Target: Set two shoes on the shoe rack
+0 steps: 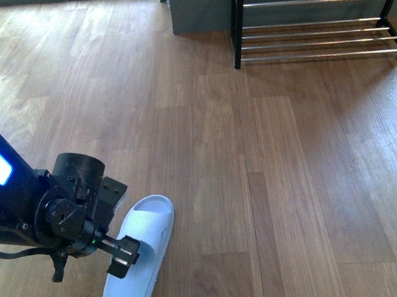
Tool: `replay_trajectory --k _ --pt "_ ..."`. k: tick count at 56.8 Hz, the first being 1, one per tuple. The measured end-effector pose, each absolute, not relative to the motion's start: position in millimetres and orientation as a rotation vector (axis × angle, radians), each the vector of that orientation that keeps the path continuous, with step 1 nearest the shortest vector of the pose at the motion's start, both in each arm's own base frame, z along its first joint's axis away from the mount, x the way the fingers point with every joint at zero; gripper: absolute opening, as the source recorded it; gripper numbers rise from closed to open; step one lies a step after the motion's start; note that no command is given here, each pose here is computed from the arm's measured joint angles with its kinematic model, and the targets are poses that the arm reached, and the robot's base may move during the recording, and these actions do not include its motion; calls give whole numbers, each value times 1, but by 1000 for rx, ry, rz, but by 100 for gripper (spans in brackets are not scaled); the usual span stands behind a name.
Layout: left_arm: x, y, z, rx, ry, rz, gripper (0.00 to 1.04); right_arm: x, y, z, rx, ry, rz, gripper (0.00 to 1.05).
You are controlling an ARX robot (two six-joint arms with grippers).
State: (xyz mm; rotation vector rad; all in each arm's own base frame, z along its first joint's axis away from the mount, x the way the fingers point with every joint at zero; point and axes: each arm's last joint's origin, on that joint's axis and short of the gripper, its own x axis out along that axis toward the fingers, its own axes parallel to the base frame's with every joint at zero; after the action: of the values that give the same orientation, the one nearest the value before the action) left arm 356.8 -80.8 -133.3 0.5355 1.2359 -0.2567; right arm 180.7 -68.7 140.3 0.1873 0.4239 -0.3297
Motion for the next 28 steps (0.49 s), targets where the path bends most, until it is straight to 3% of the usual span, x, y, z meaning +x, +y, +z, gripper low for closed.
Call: replay_trajectory --k 28 --pt "384 -94 -160 574 1240 -337 95 181 -69 140 187 424 -329 1"
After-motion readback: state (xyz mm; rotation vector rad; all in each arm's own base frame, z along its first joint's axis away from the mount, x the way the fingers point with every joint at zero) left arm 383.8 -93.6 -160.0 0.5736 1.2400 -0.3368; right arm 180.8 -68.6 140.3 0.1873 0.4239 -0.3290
